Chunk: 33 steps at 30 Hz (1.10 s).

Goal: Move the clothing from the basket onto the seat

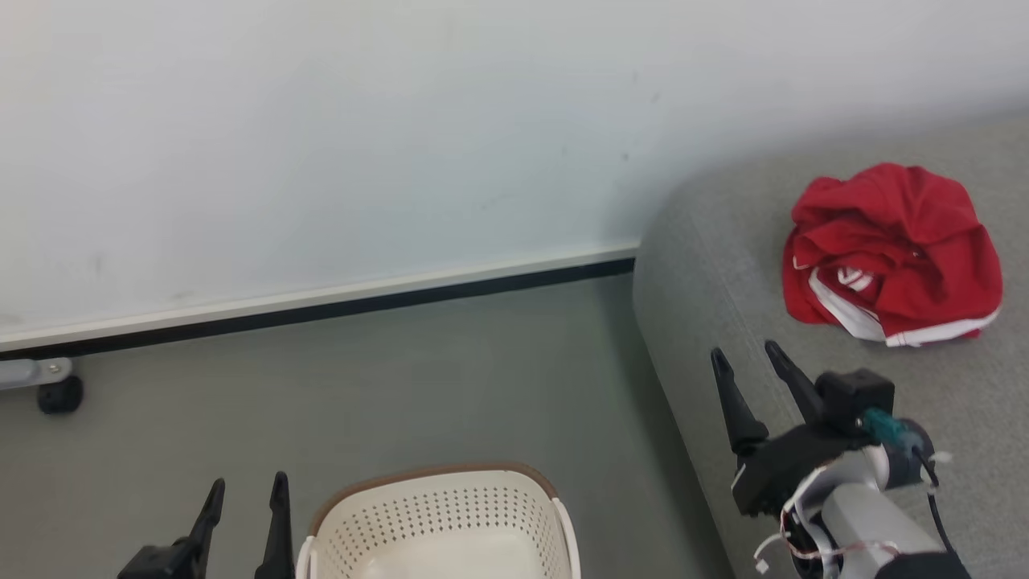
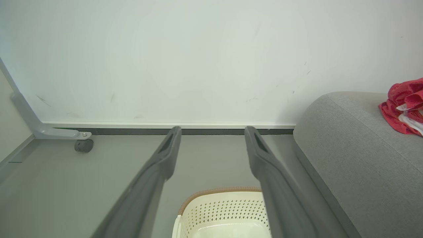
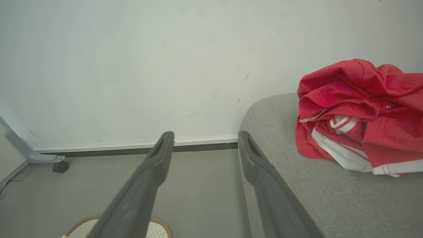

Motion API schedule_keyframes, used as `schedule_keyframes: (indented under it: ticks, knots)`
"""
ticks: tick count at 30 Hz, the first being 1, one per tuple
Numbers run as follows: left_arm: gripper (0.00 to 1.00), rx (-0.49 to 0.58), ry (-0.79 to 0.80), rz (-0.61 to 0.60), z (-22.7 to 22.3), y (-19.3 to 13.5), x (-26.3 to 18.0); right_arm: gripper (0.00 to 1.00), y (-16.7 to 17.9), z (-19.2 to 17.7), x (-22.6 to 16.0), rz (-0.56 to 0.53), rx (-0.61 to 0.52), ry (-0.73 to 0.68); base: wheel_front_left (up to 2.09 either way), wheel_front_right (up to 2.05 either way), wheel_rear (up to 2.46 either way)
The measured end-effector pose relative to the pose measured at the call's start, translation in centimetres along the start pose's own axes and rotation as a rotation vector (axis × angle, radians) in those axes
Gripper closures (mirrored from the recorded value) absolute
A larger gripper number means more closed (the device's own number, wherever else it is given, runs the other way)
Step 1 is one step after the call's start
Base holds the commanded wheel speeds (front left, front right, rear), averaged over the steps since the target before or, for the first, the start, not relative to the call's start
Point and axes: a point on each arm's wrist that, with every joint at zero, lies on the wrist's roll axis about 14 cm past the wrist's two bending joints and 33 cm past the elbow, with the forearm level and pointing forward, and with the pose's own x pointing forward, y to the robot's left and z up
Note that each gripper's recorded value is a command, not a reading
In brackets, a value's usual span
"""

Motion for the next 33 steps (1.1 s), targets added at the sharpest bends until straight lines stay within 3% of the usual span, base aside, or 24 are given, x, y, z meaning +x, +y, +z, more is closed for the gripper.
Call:
schedule_keyframes:
  ticks: [12,33]
  knots:
    - [0.0,-0.036,-0.085,0.117,2.0,3.0,-3.8,0.0,3.3,0.5,-3.3,0.035,0.04,-0.075,0.0,0.0,0.0]
    - [0.0,-0.006,-0.133,0.136,3.2,3.3,-4.7,0.0,2.0,2.0,-6.4,-0.02,0.033,-0.157,0.0,0.0,0.0]
